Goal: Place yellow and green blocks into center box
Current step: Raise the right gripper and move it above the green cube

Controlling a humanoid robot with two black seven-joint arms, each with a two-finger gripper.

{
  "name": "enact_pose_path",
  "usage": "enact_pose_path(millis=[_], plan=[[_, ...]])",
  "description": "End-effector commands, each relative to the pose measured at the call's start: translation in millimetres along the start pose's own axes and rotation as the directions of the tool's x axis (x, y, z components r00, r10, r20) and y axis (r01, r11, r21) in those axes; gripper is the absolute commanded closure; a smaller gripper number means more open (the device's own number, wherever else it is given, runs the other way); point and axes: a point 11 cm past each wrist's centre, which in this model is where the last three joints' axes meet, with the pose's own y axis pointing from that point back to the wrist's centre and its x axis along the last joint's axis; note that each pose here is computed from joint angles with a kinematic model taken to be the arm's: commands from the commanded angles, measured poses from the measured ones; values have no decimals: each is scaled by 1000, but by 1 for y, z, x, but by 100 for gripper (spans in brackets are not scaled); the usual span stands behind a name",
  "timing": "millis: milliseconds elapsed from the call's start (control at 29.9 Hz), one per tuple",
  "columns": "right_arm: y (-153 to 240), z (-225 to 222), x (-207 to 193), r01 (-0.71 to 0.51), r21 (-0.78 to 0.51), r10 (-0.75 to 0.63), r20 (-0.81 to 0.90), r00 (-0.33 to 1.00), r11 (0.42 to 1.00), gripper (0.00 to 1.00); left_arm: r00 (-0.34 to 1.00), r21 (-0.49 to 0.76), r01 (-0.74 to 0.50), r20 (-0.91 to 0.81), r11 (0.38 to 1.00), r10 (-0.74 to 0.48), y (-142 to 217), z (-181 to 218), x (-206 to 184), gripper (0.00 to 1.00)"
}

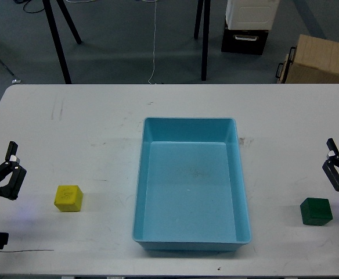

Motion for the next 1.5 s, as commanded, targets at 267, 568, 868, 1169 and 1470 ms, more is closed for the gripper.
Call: enact_pose_path(millis=[267,568,868,1169,1470], plan=[[5,-17,-1,4,77,-4,-1,1000,997,0,1000,0,-1,-3,1000,1,0,-1,0,0],[-49,-49,-45,16,-90,-49,-376,925,996,0,1000,-4,5,-4,1000,-5,-1,-1,-1,0],[-111,-40,-82,-216,-381,-209,-807,553,899,0,1000,-13,19,-16,1000,-19,-5,-3,-1,0],[-151,-19,-90,-469,-456,-475,-876,86,756,0,999,-12,24,-20,1000,-24,-7,-5,-2,0],[-137,-15,-80,-728,-440,-787,-576,-220,525,0,999,-6,32,-21,999,-32,-10,-6,-3,0]])
